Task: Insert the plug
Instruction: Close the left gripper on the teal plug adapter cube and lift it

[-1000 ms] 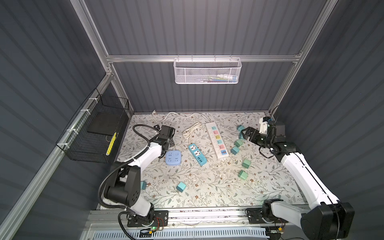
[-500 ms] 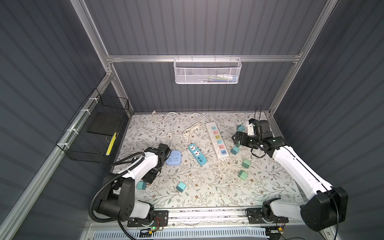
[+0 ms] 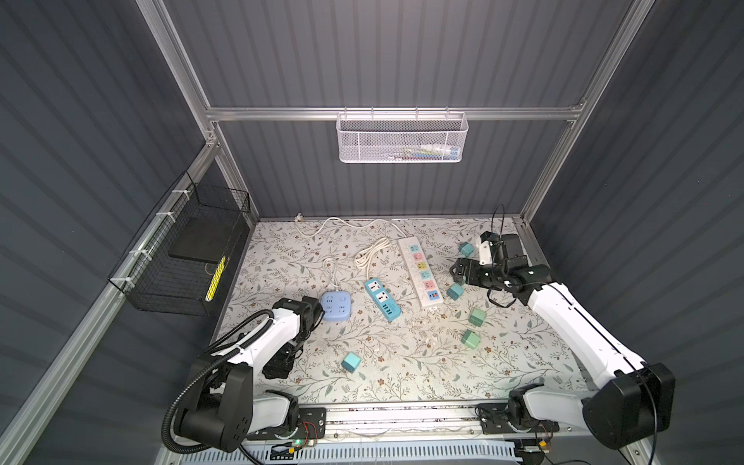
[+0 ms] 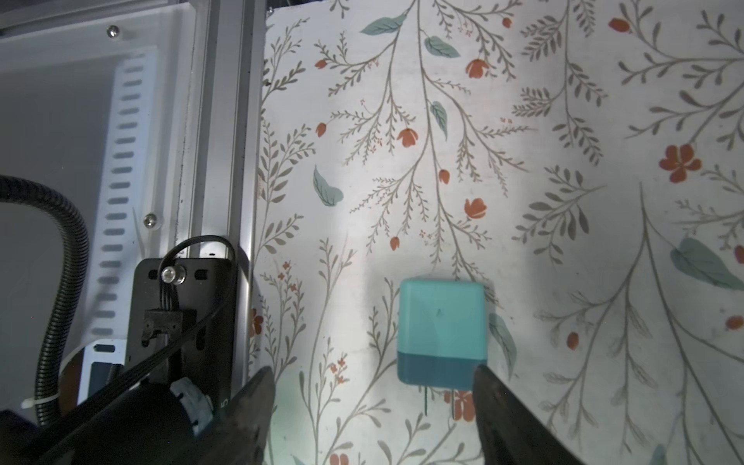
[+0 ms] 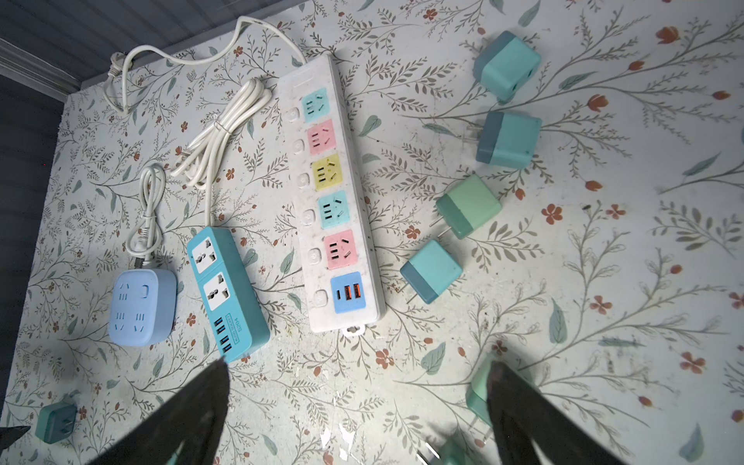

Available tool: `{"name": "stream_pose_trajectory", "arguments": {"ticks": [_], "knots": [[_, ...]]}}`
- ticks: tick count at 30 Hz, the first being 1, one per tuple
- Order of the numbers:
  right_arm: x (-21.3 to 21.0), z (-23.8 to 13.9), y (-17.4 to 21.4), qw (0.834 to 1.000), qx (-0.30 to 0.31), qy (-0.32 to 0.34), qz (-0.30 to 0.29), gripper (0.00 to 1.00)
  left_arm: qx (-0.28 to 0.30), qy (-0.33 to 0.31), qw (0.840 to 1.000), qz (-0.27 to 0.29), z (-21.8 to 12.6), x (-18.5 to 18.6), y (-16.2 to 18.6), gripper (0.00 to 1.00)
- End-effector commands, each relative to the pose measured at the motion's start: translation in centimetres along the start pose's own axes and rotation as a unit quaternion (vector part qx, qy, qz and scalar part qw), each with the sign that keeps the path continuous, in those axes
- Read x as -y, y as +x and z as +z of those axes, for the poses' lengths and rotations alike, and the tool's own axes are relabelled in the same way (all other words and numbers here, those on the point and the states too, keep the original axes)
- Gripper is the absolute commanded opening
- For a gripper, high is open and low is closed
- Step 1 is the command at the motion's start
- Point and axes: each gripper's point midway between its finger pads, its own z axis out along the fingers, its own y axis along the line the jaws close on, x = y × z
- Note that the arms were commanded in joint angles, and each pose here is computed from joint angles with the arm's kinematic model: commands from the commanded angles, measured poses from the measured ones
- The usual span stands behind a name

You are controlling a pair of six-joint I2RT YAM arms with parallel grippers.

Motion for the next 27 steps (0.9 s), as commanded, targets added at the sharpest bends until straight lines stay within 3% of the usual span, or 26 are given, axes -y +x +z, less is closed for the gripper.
{"name": "stream_pose_trajectory", "arguments": {"ticks": [1,6,14,27], "knots": [[-0.6,-0.7,-0.1,1.000,-0.002,-0.004,-0.013,0.99,0.001,-0.021,1.000,-0.013,1.3,-1.7,-0.4,0.77],[-1.2,-0.8,0.2,1.000,-0.010,-0.003,-0.018,0.99,-0.004,-0.019,1.000,-0.020,2.1,-1.9,-0.7,0.78],[-2.1,-1.0,0.1,1.000,-0.011,-0.001,-0.029,0.99,-0.006,0.049,0.999,-0.004,2.9,1.3,-0.1,0.77],[-3.0,-0.4,0.4,0.999,-0.020,-0.006,-0.040,0.99,0.003,0.098,0.995,0.007,3.7,3.6,0.4,0.76]]}}
